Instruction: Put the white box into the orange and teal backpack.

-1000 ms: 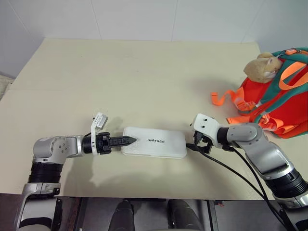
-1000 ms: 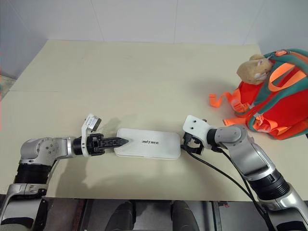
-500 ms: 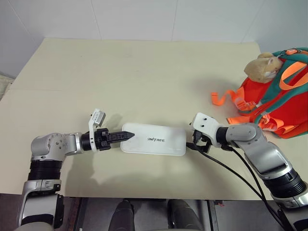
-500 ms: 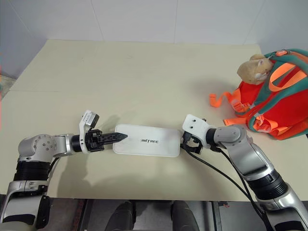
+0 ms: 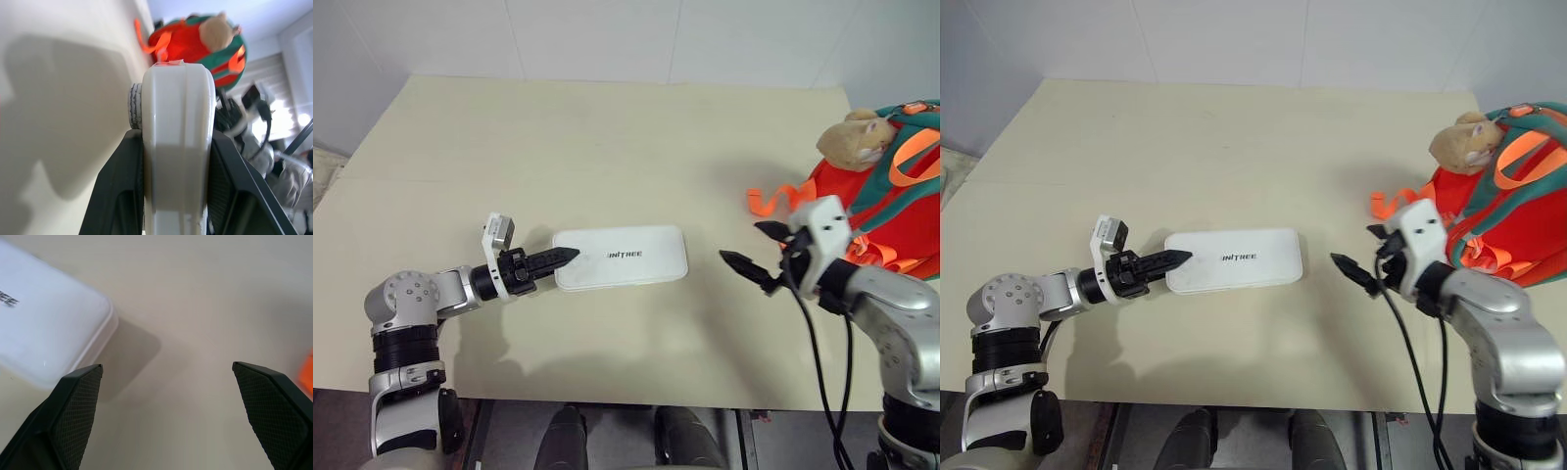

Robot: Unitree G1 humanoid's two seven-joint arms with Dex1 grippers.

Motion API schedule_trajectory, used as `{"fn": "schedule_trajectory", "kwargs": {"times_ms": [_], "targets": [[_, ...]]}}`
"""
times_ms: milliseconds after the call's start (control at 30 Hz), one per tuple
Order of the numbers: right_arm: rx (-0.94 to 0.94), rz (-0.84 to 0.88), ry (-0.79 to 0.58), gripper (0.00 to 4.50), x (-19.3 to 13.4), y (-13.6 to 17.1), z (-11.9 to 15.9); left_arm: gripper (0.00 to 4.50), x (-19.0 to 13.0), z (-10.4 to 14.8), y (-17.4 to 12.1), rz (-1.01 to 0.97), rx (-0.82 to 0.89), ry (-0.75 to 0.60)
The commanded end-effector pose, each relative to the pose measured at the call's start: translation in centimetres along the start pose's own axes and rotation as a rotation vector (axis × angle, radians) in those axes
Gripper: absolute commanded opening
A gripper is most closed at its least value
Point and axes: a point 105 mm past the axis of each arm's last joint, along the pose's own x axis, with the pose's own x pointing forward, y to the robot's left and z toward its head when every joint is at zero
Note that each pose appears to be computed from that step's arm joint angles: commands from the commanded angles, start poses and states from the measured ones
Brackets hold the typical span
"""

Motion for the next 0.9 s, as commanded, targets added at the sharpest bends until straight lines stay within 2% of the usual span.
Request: {"fn": "schedule_trajectory", "kwargs": {"times_ms": [33, 200, 367, 567, 900], "targets": [[-0.008, -0.155, -0.104, 4.5, -3.6, -2.5, 2.0, 1.25, 0.3, 0.9, -1.6, -0.055, 0.02, -0.035], [0.031, -0.319, -0.147, 4.5, -7.2, -5.6, 1.8, 1.25, 1.0, 1.3, -1.4, -0.05, -0.015, -0.063], [0.05, -0.404, -0.16, 4.5, -8.1, -7.3, 1.2, 1.25, 1.4, 1.6, -1.7, -0.054, -0.02, -0.068], [0.089, -0.462, -0.154, 4.5, -6.6, -8.9, -0.5, 1.25, 1.6, 1.8, -2.1, -0.059, -0.018, -0.072], [0.101, -0.516, -0.202, 4.5, -2.5, -11.9, -1.1, 1.25, 1.1, 1.7, -2.3, -0.039, -0.004, -0.089]]}}
